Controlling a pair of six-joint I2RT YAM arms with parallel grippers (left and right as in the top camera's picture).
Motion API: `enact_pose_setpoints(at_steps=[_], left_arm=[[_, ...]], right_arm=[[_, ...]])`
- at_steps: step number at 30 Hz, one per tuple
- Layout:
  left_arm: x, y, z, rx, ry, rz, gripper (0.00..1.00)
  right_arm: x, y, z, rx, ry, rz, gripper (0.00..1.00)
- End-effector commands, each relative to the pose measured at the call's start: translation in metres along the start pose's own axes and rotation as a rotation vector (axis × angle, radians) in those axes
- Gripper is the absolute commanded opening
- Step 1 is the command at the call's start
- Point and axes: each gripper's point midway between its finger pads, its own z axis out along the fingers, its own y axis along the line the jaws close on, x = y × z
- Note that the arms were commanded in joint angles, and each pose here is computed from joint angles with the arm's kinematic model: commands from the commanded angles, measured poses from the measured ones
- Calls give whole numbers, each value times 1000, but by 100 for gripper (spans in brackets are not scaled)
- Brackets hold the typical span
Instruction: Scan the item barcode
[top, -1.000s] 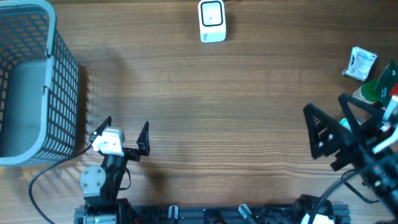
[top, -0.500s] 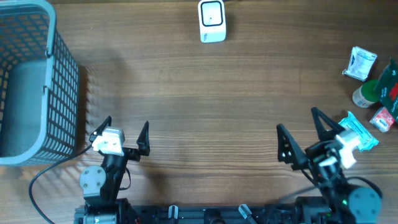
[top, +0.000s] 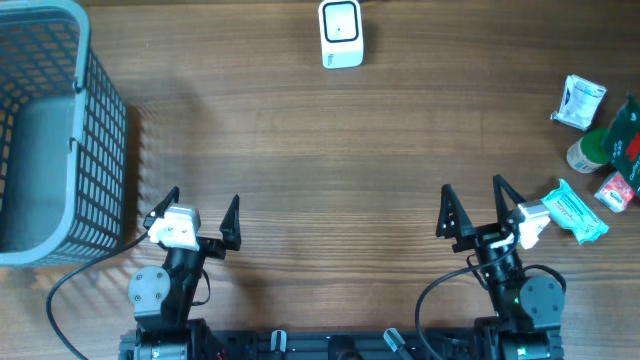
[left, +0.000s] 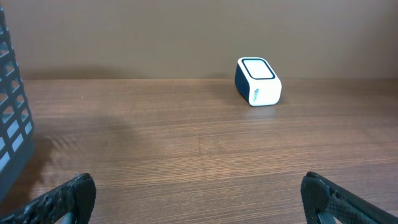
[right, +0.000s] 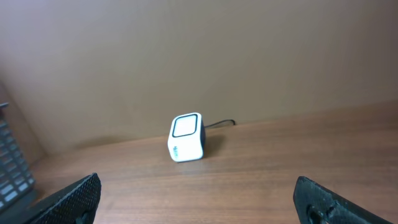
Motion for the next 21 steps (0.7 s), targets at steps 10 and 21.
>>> enact_pose_setpoints(at_steps=[10, 21], left_arm=[[1, 1, 0, -4, -2, 0, 100], [1, 1, 0, -4, -2, 0, 100]], right_arm=[[23, -12, -1, 55, 71, 2, 100], [23, -12, -1, 55, 71, 2, 100]])
